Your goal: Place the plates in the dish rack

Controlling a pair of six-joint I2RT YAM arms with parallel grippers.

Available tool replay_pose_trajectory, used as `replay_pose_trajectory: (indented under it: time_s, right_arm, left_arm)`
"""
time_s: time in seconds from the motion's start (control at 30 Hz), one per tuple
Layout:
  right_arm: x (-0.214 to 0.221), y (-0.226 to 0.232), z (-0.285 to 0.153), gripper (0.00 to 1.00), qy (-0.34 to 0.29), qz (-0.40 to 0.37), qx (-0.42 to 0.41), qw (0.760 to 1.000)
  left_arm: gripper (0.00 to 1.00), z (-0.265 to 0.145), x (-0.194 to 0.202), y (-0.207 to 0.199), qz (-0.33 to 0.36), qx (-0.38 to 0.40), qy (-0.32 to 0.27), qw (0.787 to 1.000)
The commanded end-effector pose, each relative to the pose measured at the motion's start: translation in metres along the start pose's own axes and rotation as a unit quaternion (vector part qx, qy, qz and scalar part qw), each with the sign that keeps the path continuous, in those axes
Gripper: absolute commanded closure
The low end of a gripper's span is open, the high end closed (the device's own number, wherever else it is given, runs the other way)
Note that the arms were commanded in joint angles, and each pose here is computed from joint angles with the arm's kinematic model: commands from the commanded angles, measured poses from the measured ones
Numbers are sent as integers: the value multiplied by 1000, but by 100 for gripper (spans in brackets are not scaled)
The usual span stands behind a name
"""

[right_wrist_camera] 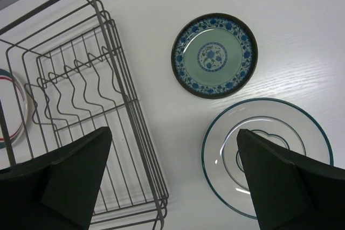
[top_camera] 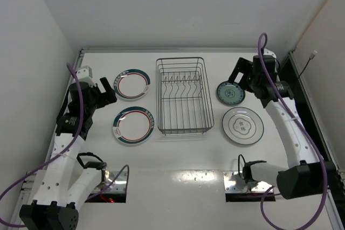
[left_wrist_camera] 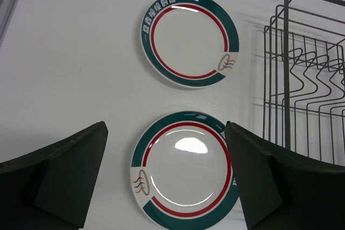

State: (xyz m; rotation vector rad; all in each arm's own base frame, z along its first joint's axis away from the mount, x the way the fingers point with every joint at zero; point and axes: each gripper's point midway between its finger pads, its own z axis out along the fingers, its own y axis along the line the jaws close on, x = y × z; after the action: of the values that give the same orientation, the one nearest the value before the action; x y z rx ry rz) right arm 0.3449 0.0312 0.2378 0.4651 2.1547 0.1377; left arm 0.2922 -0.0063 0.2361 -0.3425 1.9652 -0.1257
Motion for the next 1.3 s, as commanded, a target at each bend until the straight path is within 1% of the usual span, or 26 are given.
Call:
replay_pose_trajectory:
  time_s: [0.0,0.03,0.07,0.13,0.17,0.27,0.3,0.37,0.4,0.43,0.47,0.5,0.53,0.57,0.6,0.77,0.8,0.87,0.9,1.0,1.03,1.07,1.1,1.13,1.27]
  right_arm:
    - [-10,-1,16,0,0,32,-3,999]
    - [2,0,29,0,39,41,-23,998]
    - [1,-1,35,0,49,42,-29,998]
    - [-5,-10,47,0,60,53,-14,997]
    - [-2,-25,61,0,80,68,1,994]
    - [-18,-50,81,0,72,105,25,992]
    - [-10,-58,97,0,91,109,37,989]
    - [-10,-65,114,0,107,116,45,986]
    - [-4,-72,123,0,126,108,55,985]
    - [4,-77,143,0,156,102,66,980]
    - [18,-82,149,2,188,95,77,974]
    - [11,-86,156,5,195,92,81,973]
    - [19,-92,162,7,215,85,84,969]
    - [33,-96,175,13,237,80,83,965]
    - [36,-100,177,15,247,80,82,962]
    - [64,-121,181,15,274,89,99,952]
    - [62,-127,180,15,272,94,103,952]
    - [78,-137,182,15,292,97,111,945]
    - [82,-140,182,16,295,102,110,944]
    - [100,-140,185,24,319,109,88,937]
    - [102,-138,190,34,318,111,80,938]
    - [108,-136,188,38,327,111,71,936]
    - [113,-133,190,40,333,116,61,934]
    - [116,-137,192,40,335,114,70,933]
    - [110,-132,195,40,333,121,61,933]
  left_arm:
    - [12,-1,-7,-3,8,4,-15,1000]
    - [12,-1,-7,-3,8,4,-15,1000]
    - [12,-1,-7,-3,8,4,-15,1000]
    - [12,-1,-7,-3,8,4,-15,1000]
    - [12,-1,-7,-3,8,4,-15,1000]
    - [12,-1,-7,-3,8,4,-15,1000]
    - [12,-1,-7,-3,8,4,-15,1000]
    - [12,2,-5,-2,9,2,-9,1000]
    - [12,2,-3,-1,10,0,-5,1000]
    - [12,3,-4,-2,10,0,-4,1000]
    - [12,3,-4,-4,10,5,-3,1000]
    - [12,6,-2,-3,10,3,3,1000]
    - [12,5,0,-3,11,2,7,1000]
    - [12,5,0,-3,11,2,7,1000]
    - [12,5,0,-1,11,-4,5,1000]
    - [12,3,-2,-1,15,-2,1,1000]
    - [12,3,-2,-1,15,-2,1,1000]
    - [12,3,-2,-1,15,-2,1,1000]
    - [12,3,-2,-1,15,-2,1,1000]
    - [12,5,0,0,15,-4,5,1000]
    - [12,5,0,0,15,-4,5,1000]
    - [12,5,0,0,15,-4,5,1000]
    - [12,5,0,0,15,-4,5,1000]
    - [12,5,-1,1,15,-8,4,1000]
    - [12,5,-1,3,15,-12,3,1000]
